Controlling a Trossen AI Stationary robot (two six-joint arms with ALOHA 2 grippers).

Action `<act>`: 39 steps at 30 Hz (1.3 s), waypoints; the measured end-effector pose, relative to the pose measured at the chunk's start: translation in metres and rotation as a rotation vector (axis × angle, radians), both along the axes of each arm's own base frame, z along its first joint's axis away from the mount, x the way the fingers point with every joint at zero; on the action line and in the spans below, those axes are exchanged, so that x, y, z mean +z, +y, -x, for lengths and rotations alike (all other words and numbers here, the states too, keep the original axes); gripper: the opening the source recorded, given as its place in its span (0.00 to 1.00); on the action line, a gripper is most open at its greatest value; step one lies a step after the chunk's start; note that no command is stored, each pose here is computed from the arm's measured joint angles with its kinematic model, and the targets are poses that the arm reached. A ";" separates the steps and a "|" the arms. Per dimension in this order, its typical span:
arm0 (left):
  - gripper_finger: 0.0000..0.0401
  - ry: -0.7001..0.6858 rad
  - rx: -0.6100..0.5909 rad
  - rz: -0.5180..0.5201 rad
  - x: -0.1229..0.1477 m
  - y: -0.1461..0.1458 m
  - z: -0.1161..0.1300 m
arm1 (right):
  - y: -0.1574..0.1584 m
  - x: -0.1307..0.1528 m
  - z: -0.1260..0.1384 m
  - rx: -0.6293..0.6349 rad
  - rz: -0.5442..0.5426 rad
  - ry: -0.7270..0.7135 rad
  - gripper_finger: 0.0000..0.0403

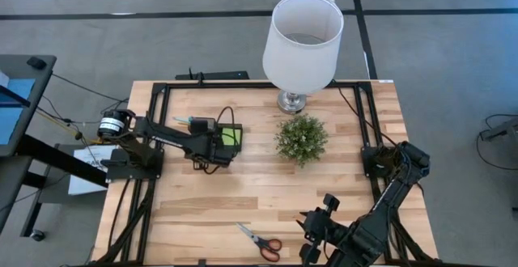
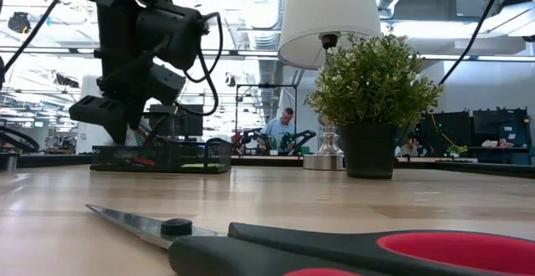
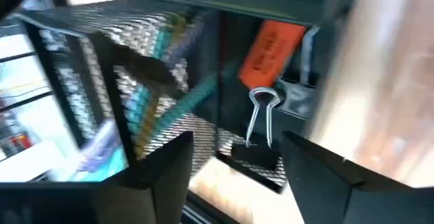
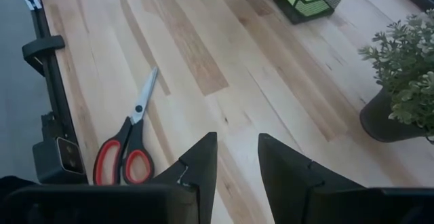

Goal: Pick and place office supplies into organizer
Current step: Put the black scissors into the black desk organizer

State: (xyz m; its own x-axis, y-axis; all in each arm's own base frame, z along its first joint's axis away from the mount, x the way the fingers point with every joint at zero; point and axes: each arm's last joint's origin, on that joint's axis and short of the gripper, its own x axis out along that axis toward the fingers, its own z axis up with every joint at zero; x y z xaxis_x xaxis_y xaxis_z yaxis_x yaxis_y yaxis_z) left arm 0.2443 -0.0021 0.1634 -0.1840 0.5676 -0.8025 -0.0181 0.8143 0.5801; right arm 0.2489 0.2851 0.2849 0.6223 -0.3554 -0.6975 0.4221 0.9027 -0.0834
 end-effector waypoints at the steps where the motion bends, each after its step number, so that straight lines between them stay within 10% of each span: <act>1: 0.55 0.002 0.002 0.020 0.000 -0.001 0.000 | 0.000 0.000 0.000 0.000 0.001 -0.002 0.25; 15: 0.55 -0.142 0.028 0.021 0.030 -0.015 -0.022 | 0.000 -0.032 -0.008 -0.045 -0.041 -0.053 0.25; 29: 0.51 -0.492 -0.122 0.055 0.137 -0.059 -0.062 | -0.001 -0.089 -0.043 0.125 -0.459 0.003 0.25; 39: 0.51 -0.766 -0.280 0.070 0.227 -0.094 -0.058 | -0.024 -0.115 -0.056 0.150 -0.518 0.058 0.25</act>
